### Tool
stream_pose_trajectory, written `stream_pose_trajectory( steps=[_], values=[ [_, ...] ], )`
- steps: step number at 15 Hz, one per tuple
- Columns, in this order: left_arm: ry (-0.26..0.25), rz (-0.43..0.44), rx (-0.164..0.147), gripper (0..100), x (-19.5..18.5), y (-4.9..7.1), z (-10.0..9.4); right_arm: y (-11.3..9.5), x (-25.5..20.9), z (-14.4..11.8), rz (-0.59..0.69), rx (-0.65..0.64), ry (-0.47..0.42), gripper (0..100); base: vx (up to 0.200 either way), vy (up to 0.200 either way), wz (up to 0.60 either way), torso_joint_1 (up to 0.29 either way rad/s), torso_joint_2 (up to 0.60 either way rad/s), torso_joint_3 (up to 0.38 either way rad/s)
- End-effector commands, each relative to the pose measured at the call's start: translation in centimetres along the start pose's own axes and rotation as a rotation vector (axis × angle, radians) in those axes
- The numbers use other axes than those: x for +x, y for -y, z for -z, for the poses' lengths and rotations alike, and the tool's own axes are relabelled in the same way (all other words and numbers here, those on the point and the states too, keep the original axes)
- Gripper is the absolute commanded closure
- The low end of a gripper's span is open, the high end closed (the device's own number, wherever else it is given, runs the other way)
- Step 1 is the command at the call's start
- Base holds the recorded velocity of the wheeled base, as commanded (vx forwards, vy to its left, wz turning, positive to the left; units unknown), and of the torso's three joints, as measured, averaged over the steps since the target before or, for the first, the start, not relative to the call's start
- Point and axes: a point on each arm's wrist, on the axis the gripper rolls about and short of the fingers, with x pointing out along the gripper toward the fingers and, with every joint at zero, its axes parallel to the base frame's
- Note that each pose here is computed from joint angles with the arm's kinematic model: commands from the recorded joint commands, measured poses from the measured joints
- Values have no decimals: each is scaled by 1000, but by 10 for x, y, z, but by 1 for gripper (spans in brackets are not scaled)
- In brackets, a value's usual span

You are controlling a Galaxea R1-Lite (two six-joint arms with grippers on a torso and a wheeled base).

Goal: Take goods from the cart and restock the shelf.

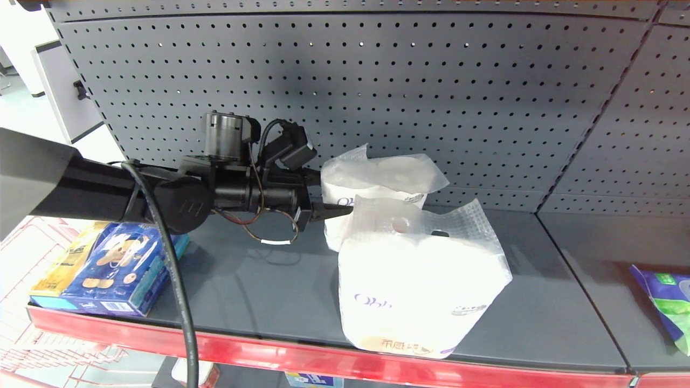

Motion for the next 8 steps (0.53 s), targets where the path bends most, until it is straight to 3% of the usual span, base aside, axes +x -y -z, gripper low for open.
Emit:
stream_pose_trajectory(
  steps=[1,5,8],
  values=[
    [6,10,4,100,6,-1,0,0,0,0,-2,0,-1,0,0,0,0,0,0,0],
    [-5,13,-2,100,10,0,5,0,0,0,0,0,0,0,0,0,0,0,0,0],
    [11,-4,19,100,10,-1,5,0,0,0,0,0,-1,0,0,0,0,0,0,0]
  ],
)
